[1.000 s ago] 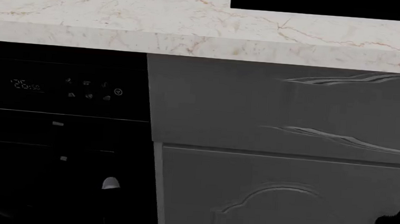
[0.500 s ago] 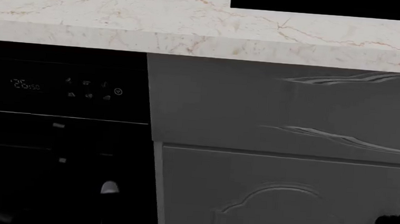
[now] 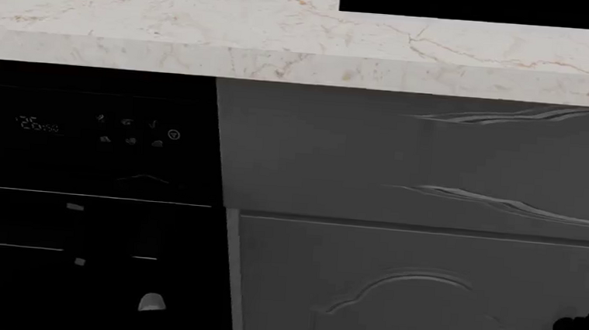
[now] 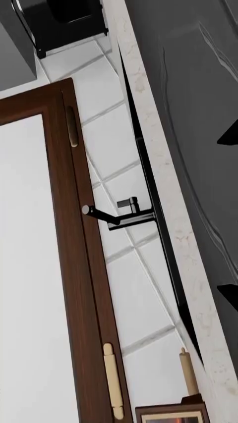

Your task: Open the dishwasher door

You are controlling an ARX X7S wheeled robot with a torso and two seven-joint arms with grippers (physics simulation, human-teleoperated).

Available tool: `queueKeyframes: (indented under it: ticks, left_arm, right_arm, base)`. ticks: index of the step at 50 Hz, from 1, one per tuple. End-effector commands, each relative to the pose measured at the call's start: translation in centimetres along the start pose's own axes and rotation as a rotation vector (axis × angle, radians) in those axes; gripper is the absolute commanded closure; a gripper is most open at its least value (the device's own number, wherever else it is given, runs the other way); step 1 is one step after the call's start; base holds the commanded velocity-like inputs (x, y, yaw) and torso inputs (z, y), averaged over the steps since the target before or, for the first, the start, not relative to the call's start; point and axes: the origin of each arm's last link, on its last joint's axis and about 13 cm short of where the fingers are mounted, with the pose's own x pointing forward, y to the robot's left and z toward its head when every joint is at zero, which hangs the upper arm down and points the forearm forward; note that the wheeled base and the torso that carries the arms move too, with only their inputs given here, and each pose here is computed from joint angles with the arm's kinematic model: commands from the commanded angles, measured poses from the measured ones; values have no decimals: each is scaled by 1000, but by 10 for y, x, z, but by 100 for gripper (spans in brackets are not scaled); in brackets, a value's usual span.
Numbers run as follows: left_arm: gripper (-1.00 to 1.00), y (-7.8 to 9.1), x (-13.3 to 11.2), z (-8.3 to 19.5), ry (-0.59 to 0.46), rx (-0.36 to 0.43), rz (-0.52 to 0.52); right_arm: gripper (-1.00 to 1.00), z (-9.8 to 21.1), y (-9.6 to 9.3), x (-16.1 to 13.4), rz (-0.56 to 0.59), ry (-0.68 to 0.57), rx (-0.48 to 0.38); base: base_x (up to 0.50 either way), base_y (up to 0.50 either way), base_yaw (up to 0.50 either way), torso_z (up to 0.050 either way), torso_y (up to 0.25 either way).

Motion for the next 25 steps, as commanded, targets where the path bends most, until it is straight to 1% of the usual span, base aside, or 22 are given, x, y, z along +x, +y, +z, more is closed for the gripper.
queueKeyframes:
  ticks: [1, 9, 18, 25]
  left_arm:
    - [100, -9, -14, -5, 46, -84, -50]
    - [100, -12, -20, -8, 79, -106, -74]
    - [100, -14, -28, -9, 110, -160, -105]
    - [100, -19, -31, -10, 124, -166, -125]
  right_arm:
    - [-100, 0, 0, 0, 3, 0, 1]
    - [-100, 0, 1, 1, 6, 0, 3]
    - [-100, -1, 2, 0, 7, 1, 3]
    - [-100, -1, 2, 0, 8, 1, 4]
  base:
    - [0, 0, 4, 15, 0]
    - [0, 0, 3, 0, 1]
    - [-1, 2, 4, 0, 0]
    - [0, 2, 4, 0, 0]
